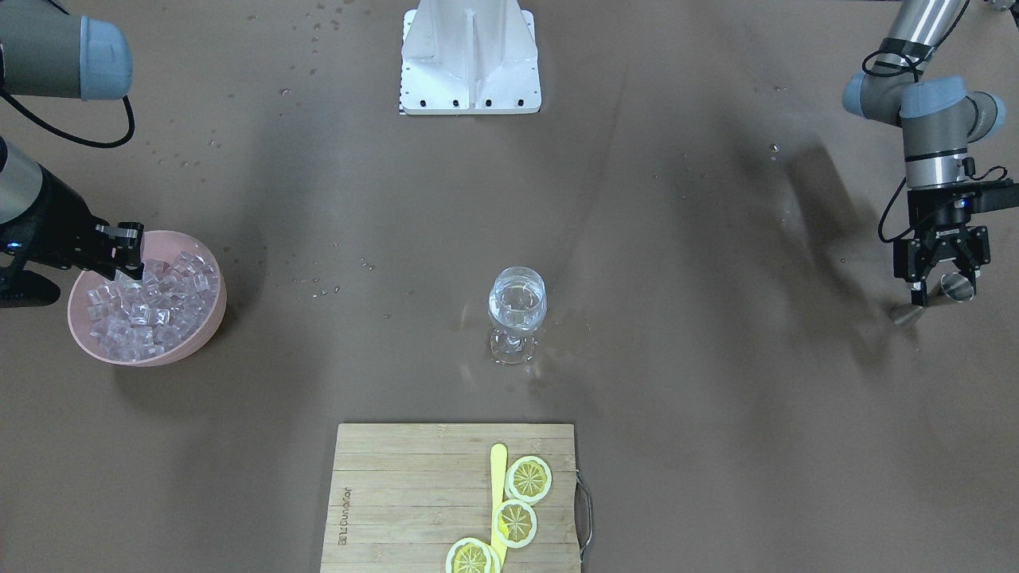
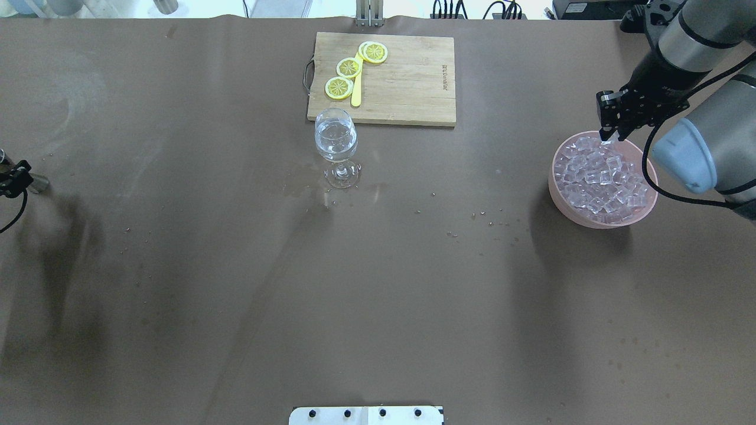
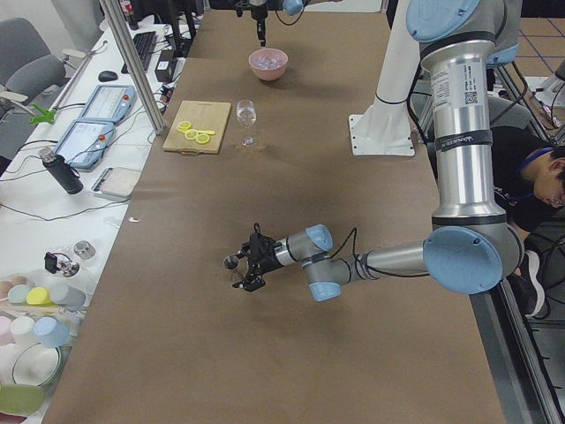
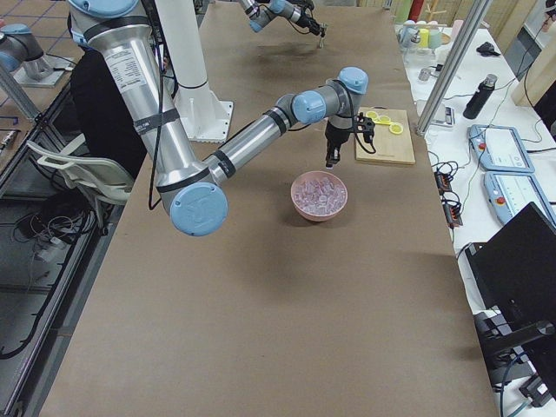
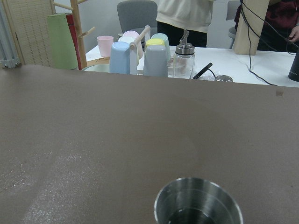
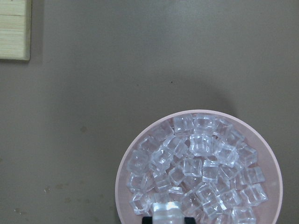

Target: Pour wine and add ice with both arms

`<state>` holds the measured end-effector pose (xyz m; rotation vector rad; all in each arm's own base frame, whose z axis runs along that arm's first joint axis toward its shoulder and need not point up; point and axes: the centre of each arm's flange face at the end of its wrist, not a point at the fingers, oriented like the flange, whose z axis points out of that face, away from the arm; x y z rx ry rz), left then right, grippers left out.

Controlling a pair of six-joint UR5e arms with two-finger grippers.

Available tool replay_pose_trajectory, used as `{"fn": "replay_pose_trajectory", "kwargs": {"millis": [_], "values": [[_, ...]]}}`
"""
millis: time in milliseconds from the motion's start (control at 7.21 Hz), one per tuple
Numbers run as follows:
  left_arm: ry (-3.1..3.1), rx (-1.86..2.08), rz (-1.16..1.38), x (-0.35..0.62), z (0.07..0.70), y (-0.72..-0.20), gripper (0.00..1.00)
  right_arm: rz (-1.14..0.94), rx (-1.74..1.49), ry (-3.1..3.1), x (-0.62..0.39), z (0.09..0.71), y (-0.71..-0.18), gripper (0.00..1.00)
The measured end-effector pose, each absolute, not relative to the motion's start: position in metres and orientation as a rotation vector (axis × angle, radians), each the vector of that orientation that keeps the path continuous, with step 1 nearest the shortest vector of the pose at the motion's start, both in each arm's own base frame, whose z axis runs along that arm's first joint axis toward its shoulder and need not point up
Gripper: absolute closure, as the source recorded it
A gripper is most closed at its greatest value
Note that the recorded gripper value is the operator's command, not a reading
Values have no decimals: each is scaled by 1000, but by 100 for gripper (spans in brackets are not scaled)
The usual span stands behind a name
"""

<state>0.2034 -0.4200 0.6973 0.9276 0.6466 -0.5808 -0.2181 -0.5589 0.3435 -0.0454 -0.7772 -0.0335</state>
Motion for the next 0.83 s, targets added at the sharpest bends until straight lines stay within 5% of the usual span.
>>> {"fn": "replay_pose_trajectory", "kwargs": {"millis": [832], "values": [[676,912,-636,224,699,-434,24,-22,-39,-778,-209,325,-579,100]]}}
